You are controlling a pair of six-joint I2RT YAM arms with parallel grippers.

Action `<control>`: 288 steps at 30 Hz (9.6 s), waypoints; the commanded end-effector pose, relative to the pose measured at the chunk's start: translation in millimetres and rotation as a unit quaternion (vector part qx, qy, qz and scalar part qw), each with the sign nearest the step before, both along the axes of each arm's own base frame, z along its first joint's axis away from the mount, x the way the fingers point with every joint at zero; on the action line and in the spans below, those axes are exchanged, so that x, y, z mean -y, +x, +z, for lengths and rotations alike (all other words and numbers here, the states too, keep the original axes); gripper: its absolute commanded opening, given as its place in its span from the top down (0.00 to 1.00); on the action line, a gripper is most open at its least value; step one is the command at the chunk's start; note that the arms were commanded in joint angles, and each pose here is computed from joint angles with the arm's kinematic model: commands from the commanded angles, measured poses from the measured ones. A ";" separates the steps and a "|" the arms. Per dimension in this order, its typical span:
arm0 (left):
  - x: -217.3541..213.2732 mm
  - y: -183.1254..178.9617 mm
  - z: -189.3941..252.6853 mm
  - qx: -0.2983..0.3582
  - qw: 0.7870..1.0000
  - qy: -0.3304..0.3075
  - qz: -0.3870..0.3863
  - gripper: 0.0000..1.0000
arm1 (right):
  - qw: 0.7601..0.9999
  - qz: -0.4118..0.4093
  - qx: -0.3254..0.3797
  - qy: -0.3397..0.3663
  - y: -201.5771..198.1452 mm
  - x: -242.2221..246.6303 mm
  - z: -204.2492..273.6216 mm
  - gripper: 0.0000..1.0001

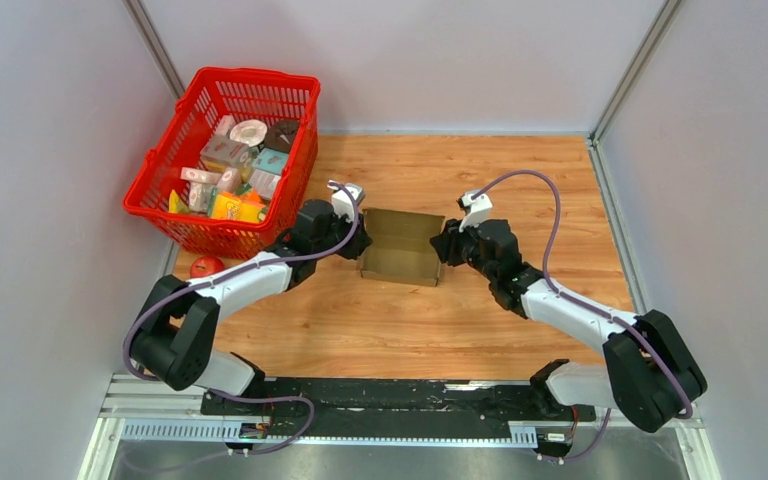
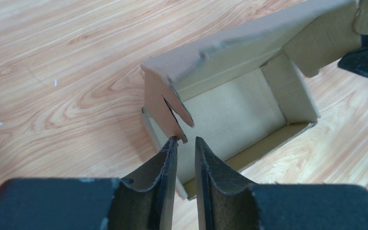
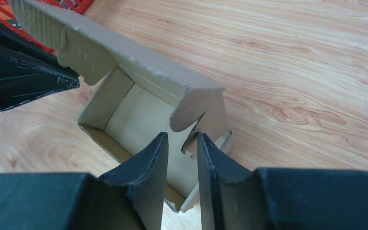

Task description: Fold the paper box

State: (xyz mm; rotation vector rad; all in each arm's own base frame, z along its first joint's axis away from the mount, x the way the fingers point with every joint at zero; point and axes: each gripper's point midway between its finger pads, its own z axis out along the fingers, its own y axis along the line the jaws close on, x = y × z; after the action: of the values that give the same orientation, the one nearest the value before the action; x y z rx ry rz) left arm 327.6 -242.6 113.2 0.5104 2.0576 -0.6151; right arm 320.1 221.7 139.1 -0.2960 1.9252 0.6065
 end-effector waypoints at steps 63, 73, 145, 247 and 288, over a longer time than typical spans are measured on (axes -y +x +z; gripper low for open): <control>-56.2 27.3 48.8 -0.197 0.966 -0.026 0.164 0.26 | 0.921 -0.064 -0.331 0.193 -21.8 -12.4 32.8 0.13; -22.9 16.6 16.2 -0.263 0.952 -0.094 0.125 0.30 | 0.902 -0.034 -0.363 0.230 -18.0 -31.4 15.9 0.13; -9.4 -32.9 24.0 -0.123 0.988 -0.021 0.090 0.64 | 0.996 0.087 0.013 -0.002 -34.1 -38.7 4.6 0.80; -41.6 -120.3 -1.5 -0.240 0.965 -0.059 0.083 0.29 | 0.961 0.090 -0.260 0.030 -57.7 -21.4 -23.6 0.31; 28.3 -127.6 -4.7 -0.233 0.955 -0.179 0.030 0.40 | 0.955 0.083 -0.235 0.159 -104.5 -38.3 3.5 0.21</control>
State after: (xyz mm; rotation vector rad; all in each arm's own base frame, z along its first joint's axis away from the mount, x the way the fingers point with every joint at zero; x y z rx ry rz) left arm 194.8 -265.9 96.8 0.0873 2.3642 -1.1044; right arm 197.7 280.0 133.7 -0.0972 2.2875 1.2285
